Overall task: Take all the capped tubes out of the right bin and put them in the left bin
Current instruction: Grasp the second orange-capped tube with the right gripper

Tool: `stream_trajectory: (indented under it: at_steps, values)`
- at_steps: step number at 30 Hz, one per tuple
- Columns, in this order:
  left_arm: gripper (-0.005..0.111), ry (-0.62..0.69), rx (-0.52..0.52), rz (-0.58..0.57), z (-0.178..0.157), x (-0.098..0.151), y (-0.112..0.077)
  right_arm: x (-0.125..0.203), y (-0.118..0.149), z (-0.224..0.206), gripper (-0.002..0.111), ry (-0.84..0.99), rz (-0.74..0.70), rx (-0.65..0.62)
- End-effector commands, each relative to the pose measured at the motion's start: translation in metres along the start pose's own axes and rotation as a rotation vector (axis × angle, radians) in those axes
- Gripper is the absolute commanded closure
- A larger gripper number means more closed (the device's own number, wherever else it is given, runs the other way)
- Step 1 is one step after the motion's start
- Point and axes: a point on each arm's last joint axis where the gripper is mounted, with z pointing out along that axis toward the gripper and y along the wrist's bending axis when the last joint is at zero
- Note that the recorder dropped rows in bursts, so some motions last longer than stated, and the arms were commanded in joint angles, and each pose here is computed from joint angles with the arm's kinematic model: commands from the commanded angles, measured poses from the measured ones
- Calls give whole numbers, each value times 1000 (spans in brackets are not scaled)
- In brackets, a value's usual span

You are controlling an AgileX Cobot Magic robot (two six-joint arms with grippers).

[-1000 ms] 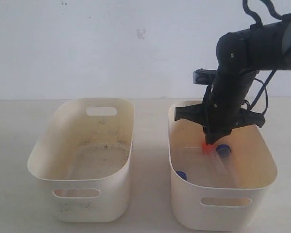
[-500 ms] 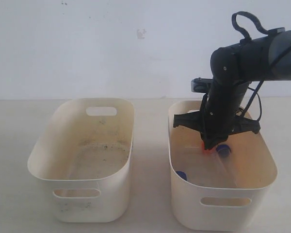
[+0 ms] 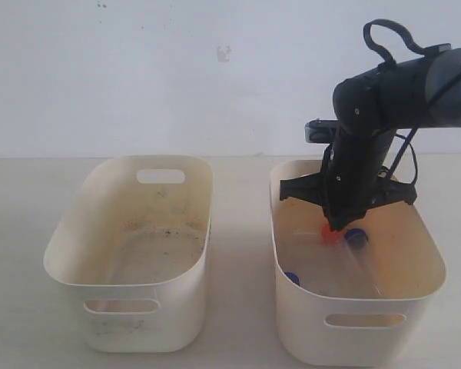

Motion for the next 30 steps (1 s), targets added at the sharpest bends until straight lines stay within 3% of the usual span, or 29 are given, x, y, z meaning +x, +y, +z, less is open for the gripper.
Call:
stream_trajectory:
  at_steps: [1,13,21,30]
  values:
    - [103,-6,1,3,0,0,0,-3,-2,-1,107,-18,-5,8]
    - [103,-6,1,3,0,0,0,-2,-2,-1,107,-9,-8,19]
    - [103,-6,1,3,0,0,0,4,14,-4,107,-42,-65,26]
    - [103,-6,1,3,0,0,0,3,4,-4,107,-29,-48,84]
